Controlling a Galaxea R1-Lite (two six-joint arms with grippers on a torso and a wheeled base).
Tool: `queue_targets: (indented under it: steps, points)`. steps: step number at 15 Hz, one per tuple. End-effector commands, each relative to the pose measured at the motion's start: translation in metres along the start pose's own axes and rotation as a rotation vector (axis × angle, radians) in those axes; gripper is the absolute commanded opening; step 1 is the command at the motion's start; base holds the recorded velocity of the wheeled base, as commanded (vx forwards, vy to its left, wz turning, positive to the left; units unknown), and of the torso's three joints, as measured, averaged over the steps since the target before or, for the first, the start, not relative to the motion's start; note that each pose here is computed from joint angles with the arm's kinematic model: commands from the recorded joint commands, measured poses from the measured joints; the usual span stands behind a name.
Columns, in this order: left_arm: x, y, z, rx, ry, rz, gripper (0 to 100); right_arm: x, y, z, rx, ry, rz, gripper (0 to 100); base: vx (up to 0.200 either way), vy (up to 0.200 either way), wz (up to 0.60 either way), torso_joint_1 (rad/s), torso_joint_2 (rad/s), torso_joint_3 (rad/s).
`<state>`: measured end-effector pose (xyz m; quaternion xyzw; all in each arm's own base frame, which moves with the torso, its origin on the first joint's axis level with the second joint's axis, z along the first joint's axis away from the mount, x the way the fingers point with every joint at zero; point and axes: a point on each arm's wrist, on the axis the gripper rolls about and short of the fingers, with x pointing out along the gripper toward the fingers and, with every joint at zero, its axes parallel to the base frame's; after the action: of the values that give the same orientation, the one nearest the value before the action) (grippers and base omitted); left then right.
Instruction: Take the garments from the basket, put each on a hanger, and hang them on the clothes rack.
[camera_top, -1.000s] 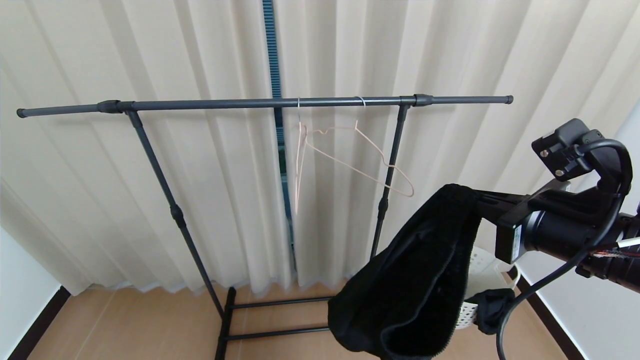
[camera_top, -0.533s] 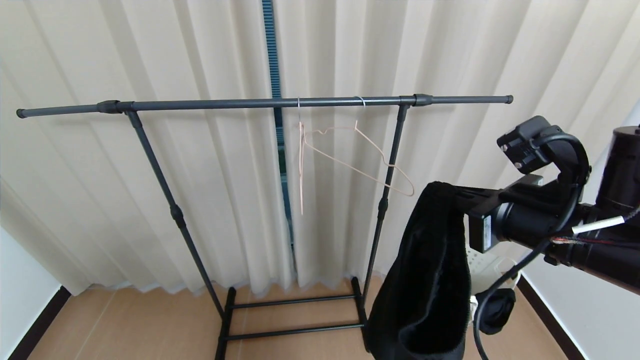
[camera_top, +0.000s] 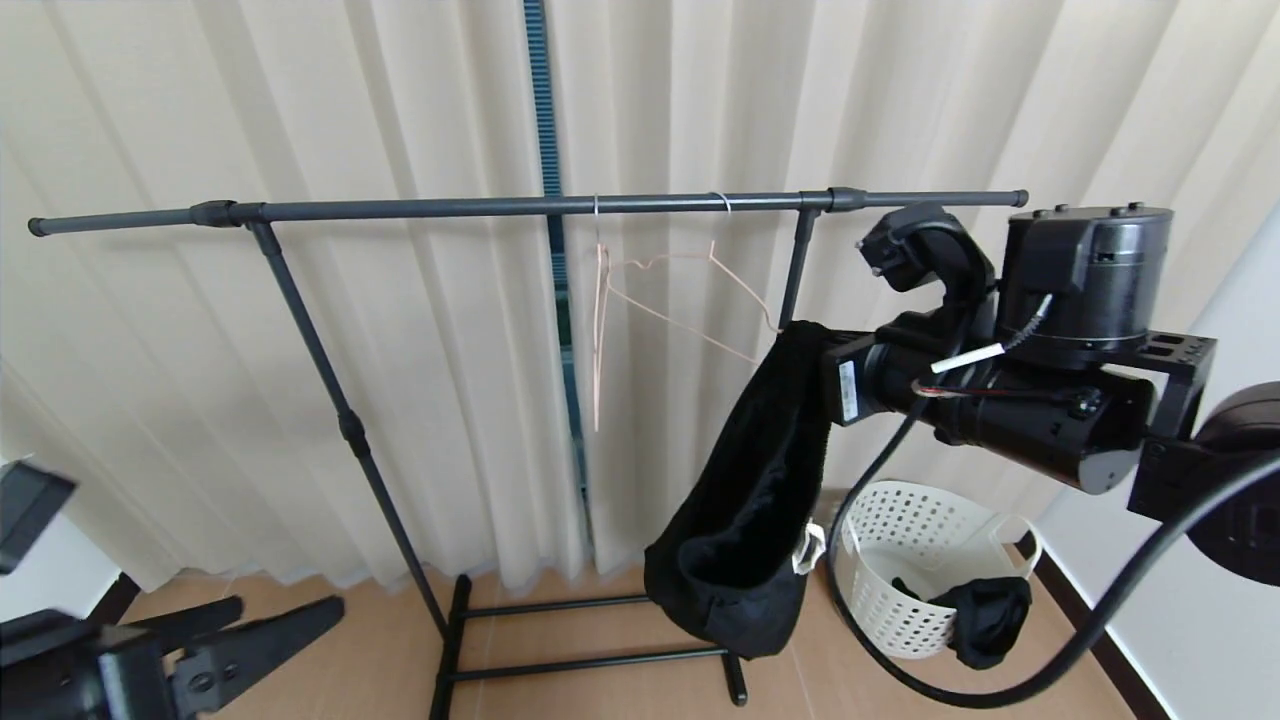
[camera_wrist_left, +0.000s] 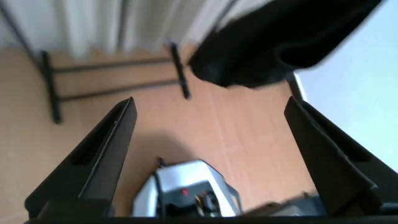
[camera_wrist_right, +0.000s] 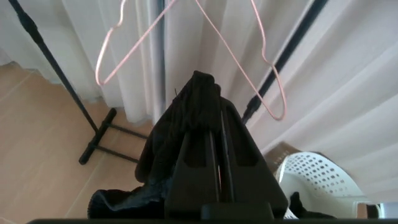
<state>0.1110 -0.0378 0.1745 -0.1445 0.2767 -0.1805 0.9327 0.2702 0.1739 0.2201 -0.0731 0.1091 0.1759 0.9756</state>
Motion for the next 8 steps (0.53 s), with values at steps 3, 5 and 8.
queue_targets:
  steps: [3,5,8]
  points:
    - [0.111,-0.056,0.024,-0.081,0.296,-0.117,100,0.035,0.039,0.007,-0.015,-0.02,0.052,0,0.0,0.0,0.0,0.0,0.0,0.0]
    - [0.138,-0.065,0.014,-0.074,0.374,-0.101,100,0.038,0.061,0.011,-0.008,-0.041,0.078,0,0.0,0.0,0.0,0.0,0.0,0.0]
    - [0.158,-0.07,-0.005,-0.05,0.449,-0.066,100,0.032,0.076,0.013,0.028,-0.048,0.121,0,0.0,0.0,0.0,0.0,0.0,0.0]
